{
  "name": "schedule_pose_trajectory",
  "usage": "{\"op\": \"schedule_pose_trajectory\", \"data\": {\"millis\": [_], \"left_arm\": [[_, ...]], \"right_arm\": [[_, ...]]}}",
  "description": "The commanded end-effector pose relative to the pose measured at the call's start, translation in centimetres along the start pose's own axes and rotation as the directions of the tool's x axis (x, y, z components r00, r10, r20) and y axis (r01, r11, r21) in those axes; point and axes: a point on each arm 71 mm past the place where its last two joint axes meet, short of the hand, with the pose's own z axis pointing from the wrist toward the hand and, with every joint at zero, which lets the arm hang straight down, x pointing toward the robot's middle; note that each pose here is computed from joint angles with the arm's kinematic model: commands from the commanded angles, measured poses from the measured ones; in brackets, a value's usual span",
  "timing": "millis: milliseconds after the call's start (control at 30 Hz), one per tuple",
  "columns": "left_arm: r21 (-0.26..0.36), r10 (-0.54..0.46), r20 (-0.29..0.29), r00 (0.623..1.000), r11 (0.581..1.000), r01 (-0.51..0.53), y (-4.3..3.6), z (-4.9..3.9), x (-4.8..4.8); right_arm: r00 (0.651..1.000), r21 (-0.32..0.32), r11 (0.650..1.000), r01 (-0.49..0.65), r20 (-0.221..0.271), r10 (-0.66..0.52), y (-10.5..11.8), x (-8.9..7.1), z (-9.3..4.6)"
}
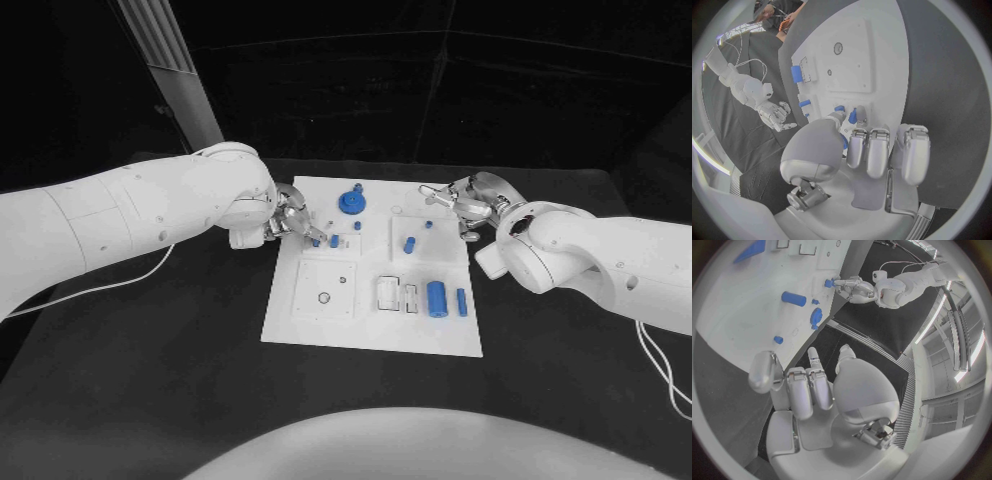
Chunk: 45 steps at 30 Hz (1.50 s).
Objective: Assemble the parts on the task board
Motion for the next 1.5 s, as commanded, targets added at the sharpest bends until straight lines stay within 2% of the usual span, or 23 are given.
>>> {"op": "schedule_pose_trajectory", "data": {"millis": [33, 233, 433, 667, 800, 1000, 1200, 1500], "left_arm": [[-0.012, 0.002, -0.008, 1.0, 1.0, -0.002, 0.27, 0.19, 0.33], [0.034, -0.026, 0.036, 0.999, 0.999, 0.024, 0.27, 0.05, 0.0], [0.059, -0.027, 0.046, 0.999, 0.998, 0.024, 0.38, -0.45, -0.66], [0.066, 0.011, 0.036, 0.999, 0.998, -0.013, -0.42, -1.66, -2.23], [0.066, 0.036, 0.016, 0.999, 0.997, -0.037, -0.87, -1.99, -2.91], [0.076, 0.062, -0.024, 0.998, 0.995, -0.06, -1.17, -1.9, -3.48], [0.052, 0.095, -0.098, 0.991, 0.995, -0.09, -0.9, -1.57, -3.85], [0.036, 0.101, -0.126, 0.987, 0.995, -0.098, -0.91, -1.08, -4.01]], "right_arm": [[1.0, -0.01, 1.0, 0.002, 0.004, -0.002, 0.2, 0.0, 0.0], [1.0, -0.01, 1.0, 0.002, 0.005, -0.002, 0.1, -0.1, 0.0], [1.0, -0.009, 1.0, 0.003, 0.004, -0.003, 0.1, -0.1, 0.1], [1.0, -0.008, 1.0, 0.003, 0.002, -0.003, 0.1, 0.0, 0.1], [1.0, -0.007, 1.0, 0.003, 0.0, -0.003, 0.2, 0.1, 0.2], [1.0, -0.006, 1.0, 0.003, -0.002, -0.003, 0.2, 0.2, 0.2], [1.0, -0.006, 1.0, 0.002, -0.004, -0.002, 0.2, 0.2, 0.2], [1.0, -0.007, 1.0, 0.002, -0.004, -0.002, 0.3, 0.3, 0.1]]}}
